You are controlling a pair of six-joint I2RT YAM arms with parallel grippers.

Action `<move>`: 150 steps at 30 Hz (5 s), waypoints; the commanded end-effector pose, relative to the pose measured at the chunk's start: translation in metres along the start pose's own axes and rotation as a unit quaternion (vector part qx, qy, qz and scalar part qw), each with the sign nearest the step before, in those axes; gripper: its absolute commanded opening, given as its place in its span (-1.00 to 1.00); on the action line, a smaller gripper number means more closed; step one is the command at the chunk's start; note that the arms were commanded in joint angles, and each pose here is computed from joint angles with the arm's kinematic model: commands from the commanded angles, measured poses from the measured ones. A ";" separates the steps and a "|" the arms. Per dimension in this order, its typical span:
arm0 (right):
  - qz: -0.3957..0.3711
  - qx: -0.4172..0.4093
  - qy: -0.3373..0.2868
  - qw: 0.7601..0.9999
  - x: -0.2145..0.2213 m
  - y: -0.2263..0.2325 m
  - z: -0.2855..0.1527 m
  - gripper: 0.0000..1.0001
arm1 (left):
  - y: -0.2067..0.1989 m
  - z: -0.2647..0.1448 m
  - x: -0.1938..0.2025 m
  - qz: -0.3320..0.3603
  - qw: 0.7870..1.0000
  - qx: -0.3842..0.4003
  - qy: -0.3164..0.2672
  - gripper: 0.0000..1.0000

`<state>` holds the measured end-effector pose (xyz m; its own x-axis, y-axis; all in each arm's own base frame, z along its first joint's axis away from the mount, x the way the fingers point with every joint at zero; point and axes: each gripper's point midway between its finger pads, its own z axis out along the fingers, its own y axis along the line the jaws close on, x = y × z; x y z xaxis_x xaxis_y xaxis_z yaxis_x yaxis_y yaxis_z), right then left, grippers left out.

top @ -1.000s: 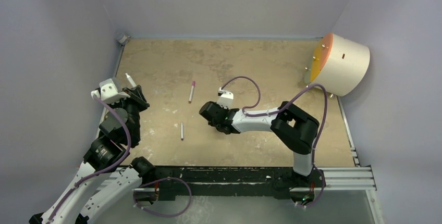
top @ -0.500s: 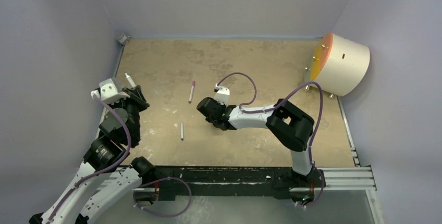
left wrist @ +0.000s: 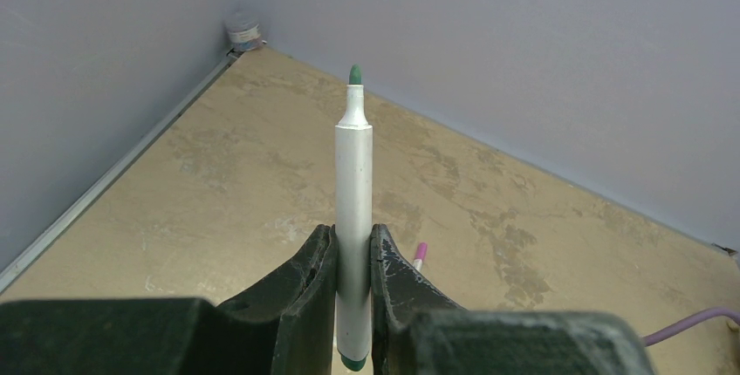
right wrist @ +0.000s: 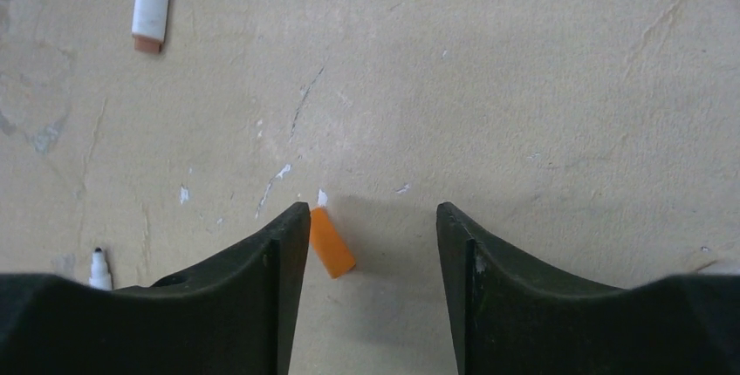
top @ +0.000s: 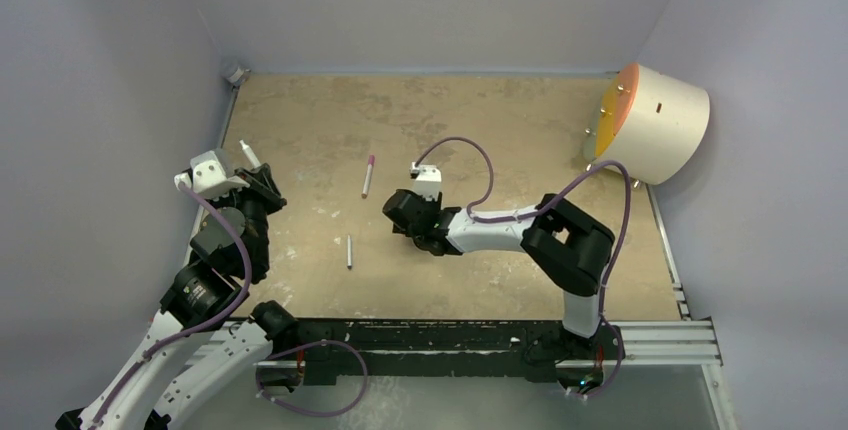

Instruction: Insert the pens into the pen caps

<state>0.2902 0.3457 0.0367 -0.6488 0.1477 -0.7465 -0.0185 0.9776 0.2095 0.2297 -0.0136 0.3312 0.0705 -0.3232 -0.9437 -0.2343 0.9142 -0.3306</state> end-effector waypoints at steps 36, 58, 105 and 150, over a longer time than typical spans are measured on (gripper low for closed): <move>-0.196 -0.098 0.002 0.976 0.021 0.026 0.004 -0.45 | -0.029 0.006 0.014 0.035 0.997 0.058 0.030 -1.00; -0.030 -0.307 -0.120 0.944 -0.100 0.050 -0.110 -1.00 | -0.143 -0.026 0.058 -0.036 0.931 0.346 0.110 -1.00; 0.048 -0.616 -0.368 0.695 -0.241 0.061 -0.361 -1.00 | -0.207 -0.132 0.066 -0.141 0.720 0.674 0.083 -1.00; 0.049 -0.595 -0.344 0.724 -0.227 0.070 -0.323 -1.00 | -0.214 -0.117 0.043 -0.152 0.741 0.652 0.043 -1.00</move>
<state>0.1891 0.3367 0.4051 -0.2102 0.6046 -0.7683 -0.8957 0.1958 0.3992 0.1643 -0.2569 0.3306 -0.2358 -0.4635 -0.8542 0.9057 0.2139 -0.3661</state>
